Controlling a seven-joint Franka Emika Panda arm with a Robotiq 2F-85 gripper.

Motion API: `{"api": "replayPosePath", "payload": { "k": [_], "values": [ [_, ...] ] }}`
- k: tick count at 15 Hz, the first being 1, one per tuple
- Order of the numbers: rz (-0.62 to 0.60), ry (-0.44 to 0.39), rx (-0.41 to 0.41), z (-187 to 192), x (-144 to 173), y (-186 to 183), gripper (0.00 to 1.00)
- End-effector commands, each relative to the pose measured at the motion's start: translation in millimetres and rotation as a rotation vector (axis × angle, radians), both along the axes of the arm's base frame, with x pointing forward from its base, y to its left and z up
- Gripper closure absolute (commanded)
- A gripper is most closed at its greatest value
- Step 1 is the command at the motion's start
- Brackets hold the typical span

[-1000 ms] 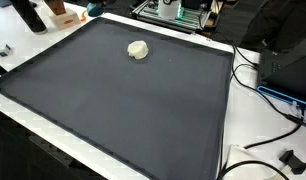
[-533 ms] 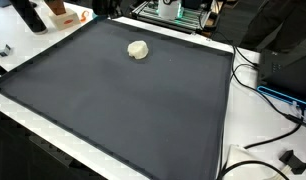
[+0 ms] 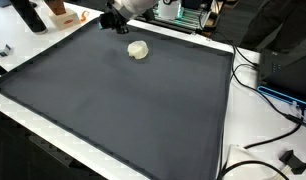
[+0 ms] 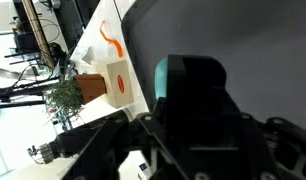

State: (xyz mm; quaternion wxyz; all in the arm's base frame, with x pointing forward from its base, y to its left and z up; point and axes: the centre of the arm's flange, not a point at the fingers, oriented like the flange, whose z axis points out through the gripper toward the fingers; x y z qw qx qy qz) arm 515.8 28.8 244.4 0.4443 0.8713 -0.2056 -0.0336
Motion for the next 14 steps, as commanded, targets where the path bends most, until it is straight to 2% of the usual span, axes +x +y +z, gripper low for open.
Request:
{"api": "replayPosePath", "payload": {
  "k": [1, 7, 14],
  "values": [
    [0.012, 0.028, -0.051, -14.5, 6.9, 4.2, 0.75],
    [0.063, 0.051, -0.049, -23.7, 9.1, 15.5, 0.75],
    [0.141, 0.064, -0.017, -16.2, 13.2, 27.8, 0.75]
  ]
}}
